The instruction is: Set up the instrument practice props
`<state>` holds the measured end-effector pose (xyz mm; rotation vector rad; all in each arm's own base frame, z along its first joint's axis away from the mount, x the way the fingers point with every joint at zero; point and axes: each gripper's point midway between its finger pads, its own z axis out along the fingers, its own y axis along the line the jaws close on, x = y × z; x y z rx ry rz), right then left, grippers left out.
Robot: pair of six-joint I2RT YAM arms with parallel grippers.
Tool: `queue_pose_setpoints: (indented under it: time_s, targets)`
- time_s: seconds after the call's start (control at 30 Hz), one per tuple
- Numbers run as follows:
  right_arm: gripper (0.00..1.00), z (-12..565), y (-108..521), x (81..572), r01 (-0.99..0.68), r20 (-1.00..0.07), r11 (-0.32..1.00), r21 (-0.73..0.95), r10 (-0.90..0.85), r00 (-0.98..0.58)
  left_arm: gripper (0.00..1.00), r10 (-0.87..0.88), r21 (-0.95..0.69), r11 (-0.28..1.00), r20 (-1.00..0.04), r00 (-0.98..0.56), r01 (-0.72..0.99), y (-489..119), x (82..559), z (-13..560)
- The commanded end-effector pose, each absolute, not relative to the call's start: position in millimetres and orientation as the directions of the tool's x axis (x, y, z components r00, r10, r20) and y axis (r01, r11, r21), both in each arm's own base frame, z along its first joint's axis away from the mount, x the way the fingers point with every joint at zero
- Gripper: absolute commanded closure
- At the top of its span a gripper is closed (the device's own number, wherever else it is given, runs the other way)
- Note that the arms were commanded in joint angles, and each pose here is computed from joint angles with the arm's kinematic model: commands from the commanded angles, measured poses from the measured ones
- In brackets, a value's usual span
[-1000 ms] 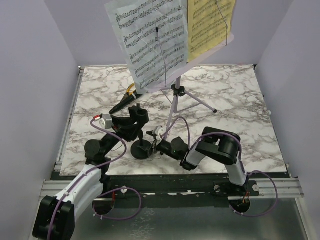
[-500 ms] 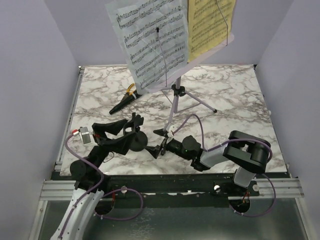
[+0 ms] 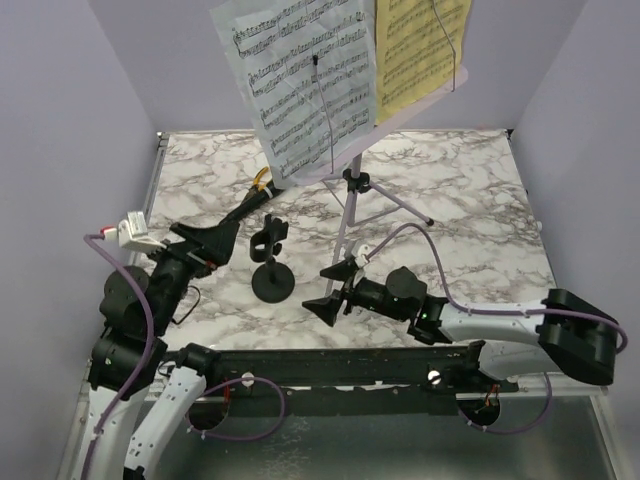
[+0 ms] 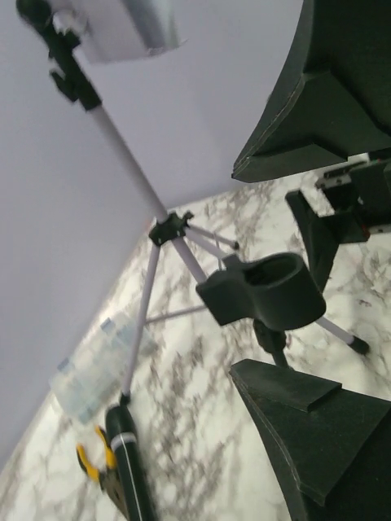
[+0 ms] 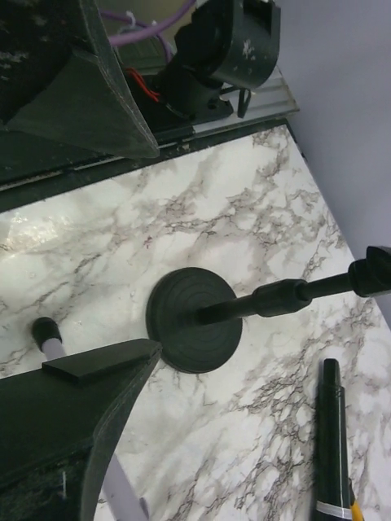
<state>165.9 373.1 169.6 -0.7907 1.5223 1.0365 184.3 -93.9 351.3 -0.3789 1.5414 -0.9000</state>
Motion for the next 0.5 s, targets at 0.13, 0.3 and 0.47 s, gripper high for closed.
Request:
queue_pose_setpoints:
  time_s: [0.13, 0.3, 0.47]
  targets:
    - [0.0, 152.2, 309.5, 137.1, -0.837, -0.936, 0.472, 0.276, -0.067, -0.346, 0.01, -0.505, -0.466, 0.863, -0.773, -0.384, -0.197, -59.8, 246.3, 301.7]
    - [0.01, 165.6, 274.0, 135.3, -0.754, -0.913, 0.557, 0.346, 0.015, -0.408, 0.01, -0.421, -0.313, 0.904, -0.775, -0.471, -0.292, -45.1, 317.9, 277.2]
    - [0.0, 180.0, 253.9, 133.0, -0.719, -0.905, 0.575, 0.391, 0.096, -0.415, 0.01, -0.479, -0.287, 0.877, -0.591, -0.649, -0.385, -15.5, 390.7, 195.3]
